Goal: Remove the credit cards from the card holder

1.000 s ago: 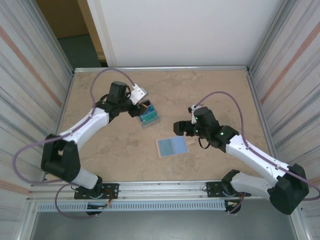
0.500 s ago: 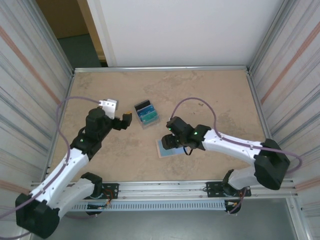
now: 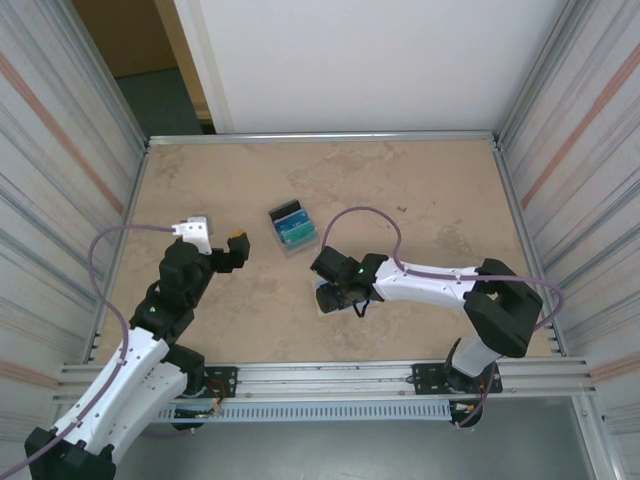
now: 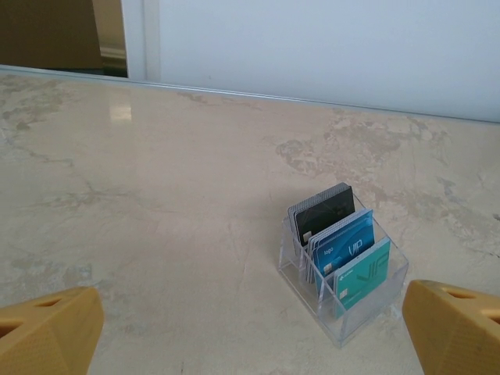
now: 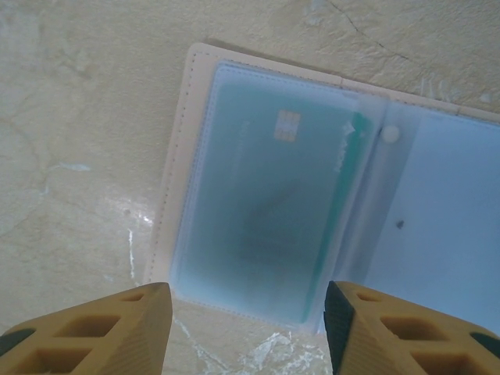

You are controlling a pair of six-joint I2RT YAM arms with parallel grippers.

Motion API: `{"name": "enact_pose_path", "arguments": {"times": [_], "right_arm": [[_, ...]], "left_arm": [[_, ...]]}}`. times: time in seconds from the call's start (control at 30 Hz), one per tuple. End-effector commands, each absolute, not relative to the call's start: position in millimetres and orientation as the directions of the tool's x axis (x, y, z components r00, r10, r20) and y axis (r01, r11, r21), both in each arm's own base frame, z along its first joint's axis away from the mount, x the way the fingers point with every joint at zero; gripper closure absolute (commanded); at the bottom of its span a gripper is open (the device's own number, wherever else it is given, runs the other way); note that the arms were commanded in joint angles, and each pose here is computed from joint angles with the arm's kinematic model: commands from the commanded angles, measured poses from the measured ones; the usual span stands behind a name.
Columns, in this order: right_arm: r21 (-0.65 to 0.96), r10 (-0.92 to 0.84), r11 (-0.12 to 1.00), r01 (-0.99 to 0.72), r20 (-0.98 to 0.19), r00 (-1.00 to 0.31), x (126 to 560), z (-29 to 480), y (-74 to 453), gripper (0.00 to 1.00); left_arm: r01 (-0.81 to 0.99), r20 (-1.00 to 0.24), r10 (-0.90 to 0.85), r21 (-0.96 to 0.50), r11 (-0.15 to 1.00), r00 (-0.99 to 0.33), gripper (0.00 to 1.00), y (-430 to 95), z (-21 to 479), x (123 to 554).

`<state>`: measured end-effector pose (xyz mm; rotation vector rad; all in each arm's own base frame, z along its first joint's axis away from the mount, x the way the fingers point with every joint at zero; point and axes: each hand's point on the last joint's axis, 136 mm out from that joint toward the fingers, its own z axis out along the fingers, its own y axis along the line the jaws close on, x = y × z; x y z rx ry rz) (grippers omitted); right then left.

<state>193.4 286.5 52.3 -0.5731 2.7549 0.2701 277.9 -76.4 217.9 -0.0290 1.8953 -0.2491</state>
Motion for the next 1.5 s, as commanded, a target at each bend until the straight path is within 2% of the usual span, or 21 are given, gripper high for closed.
{"name": "enact_pose_path", "arguments": {"times": [0.0, 0.97, 1.47], "right_arm": [[0.088, -0.353, 0.910, -0.406, -0.352, -0.867, 203.1, 53.6, 291.6, 0.46], [0.043, -0.387, 0.911, -0.411, -0.259, -0.885, 201.1, 15.6, 292.2, 0.46], [0.087, -0.346, 0.923, -0.375, -0.240, -0.907, 207.4, 11.3, 276.0, 0.59]], "left_arm": [[0.055, -0.920, -0.168, -0.200, 0.978, -0.355, 0.01, -69.4, 206.7, 278.4], [0.042, -0.908, -0.154, -0.185, 0.982, -0.389, 0.01, -70.4, 198.1, 284.4], [0.102, -0.913, -0.141, -0.194, 0.976, -0.384, 0.01, -81.1, 207.0, 285.1]]}}
